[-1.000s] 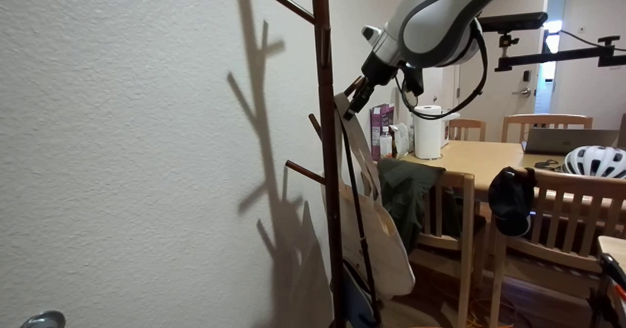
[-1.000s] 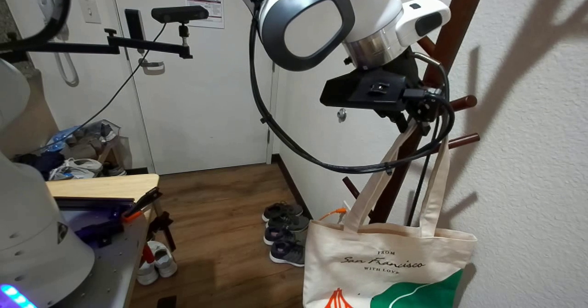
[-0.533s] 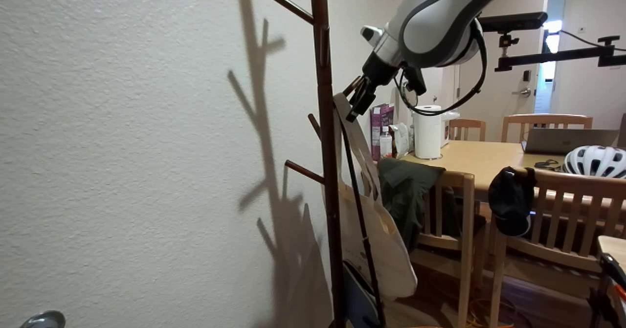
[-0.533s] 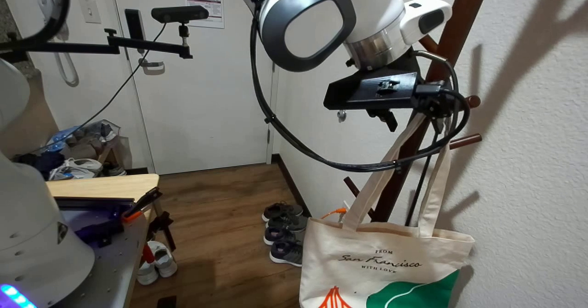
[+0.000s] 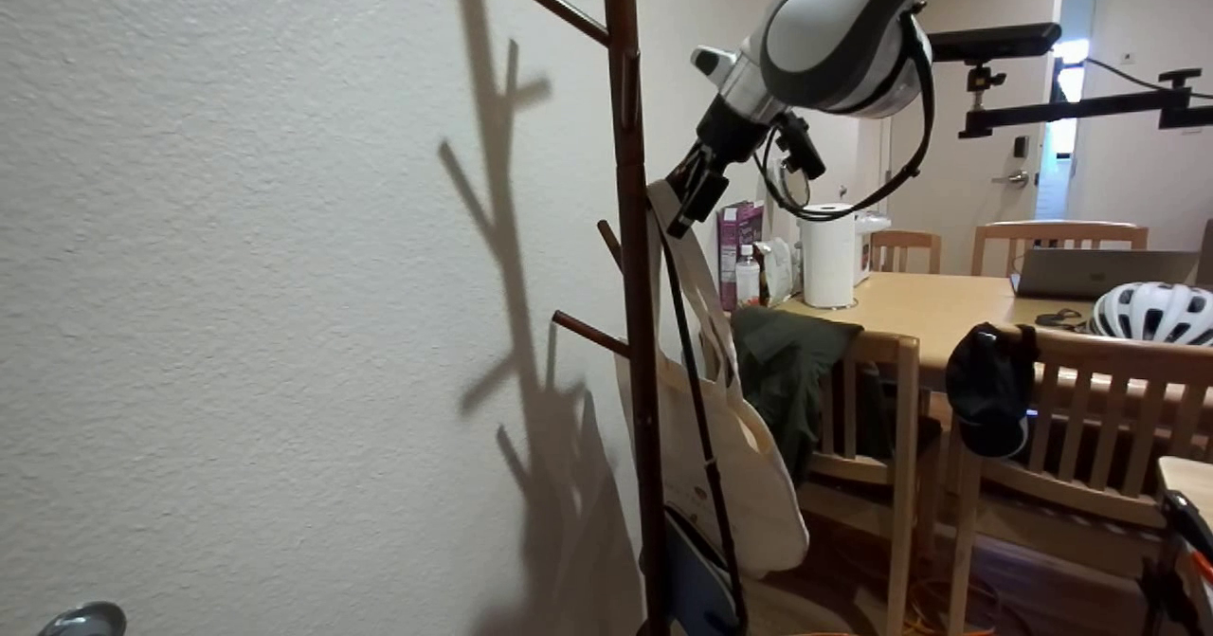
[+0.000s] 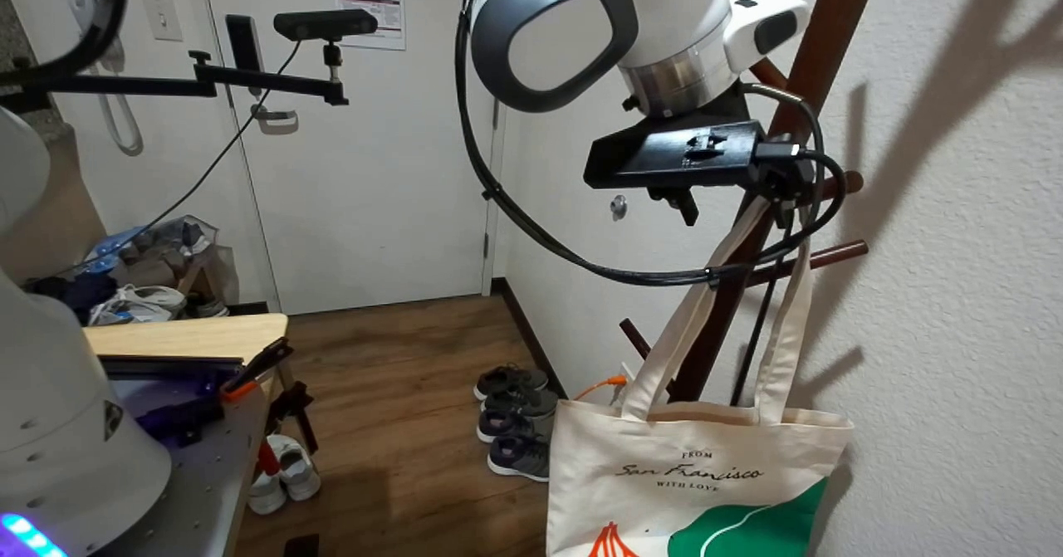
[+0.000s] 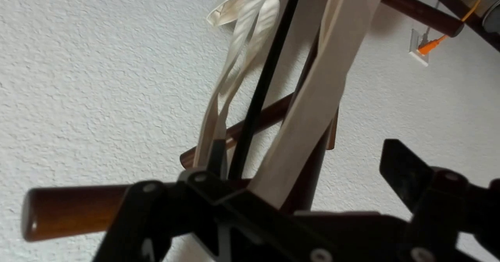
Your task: Unhang the tote bag and hang it on a lower hook of the wooden rack
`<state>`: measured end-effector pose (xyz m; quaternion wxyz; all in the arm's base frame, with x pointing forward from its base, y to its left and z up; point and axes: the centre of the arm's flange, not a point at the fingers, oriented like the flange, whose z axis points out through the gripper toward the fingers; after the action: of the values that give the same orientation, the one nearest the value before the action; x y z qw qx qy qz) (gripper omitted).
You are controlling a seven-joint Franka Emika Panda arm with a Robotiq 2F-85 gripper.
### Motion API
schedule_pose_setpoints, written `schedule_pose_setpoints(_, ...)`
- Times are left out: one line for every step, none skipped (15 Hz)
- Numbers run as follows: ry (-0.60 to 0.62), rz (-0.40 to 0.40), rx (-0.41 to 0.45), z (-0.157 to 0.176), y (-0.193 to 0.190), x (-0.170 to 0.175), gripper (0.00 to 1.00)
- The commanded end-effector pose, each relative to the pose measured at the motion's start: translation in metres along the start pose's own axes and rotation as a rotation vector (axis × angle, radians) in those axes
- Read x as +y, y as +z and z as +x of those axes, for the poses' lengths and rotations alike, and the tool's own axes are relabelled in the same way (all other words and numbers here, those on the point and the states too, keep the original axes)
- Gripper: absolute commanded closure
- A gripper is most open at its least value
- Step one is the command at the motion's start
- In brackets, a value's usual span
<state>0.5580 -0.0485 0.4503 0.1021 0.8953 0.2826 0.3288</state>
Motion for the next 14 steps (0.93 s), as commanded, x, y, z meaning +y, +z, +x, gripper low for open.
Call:
schedule_pose_setpoints(0.001, 0.0, -0.001, -0.001, 0.0, 0.0, 0.0)
schedule_pose_setpoints(0.004, -0.002, -0.004, -0.002, 0.001, 0.002, 0.0)
schedule_pose_setpoints(-0.025, -0.021, 0.001, -0.002, 0.004, 0.005, 0.0)
schedule_pose_setpoints(-0.049, -0.04, 0.007, -0.002, 0.007, 0.011, 0.0)
schedule_pose_setpoints(-0.066, -0.055, 0.021, -0.003, 0.01, 0.016, 0.0)
schedule_pose_setpoints(-0.084, -0.059, 0.039, -0.001, 0.013, 0.021, 0.0)
schedule_pose_setpoints(-0.112, -0.065, 0.049, 0.001, 0.015, 0.024, 0.0)
schedule_pose_setpoints(-0.116, -0.072, 0.049, 0.001, 0.018, 0.028, 0.16)
schedule_pose_setpoints(-0.129, -0.057, 0.064, 0.002, 0.019, 0.03, 0.26)
schedule_pose_setpoints(-0.127, -0.062, 0.069, 0.003, 0.02, 0.032, 0.32)
schedule_pose_setpoints(-0.13, -0.058, 0.089, 0.003, 0.021, 0.033, 0.4)
schedule_pose_setpoints(-0.127, -0.052, 0.101, 0.003, 0.021, 0.034, 0.46)
schedule_pose_setpoints(-0.12, -0.049, 0.115, 0.002, 0.022, 0.034, 0.54)
schedule_pose_setpoints(-0.115, -0.043, 0.132, 0.0, 0.022, 0.034, 0.59)
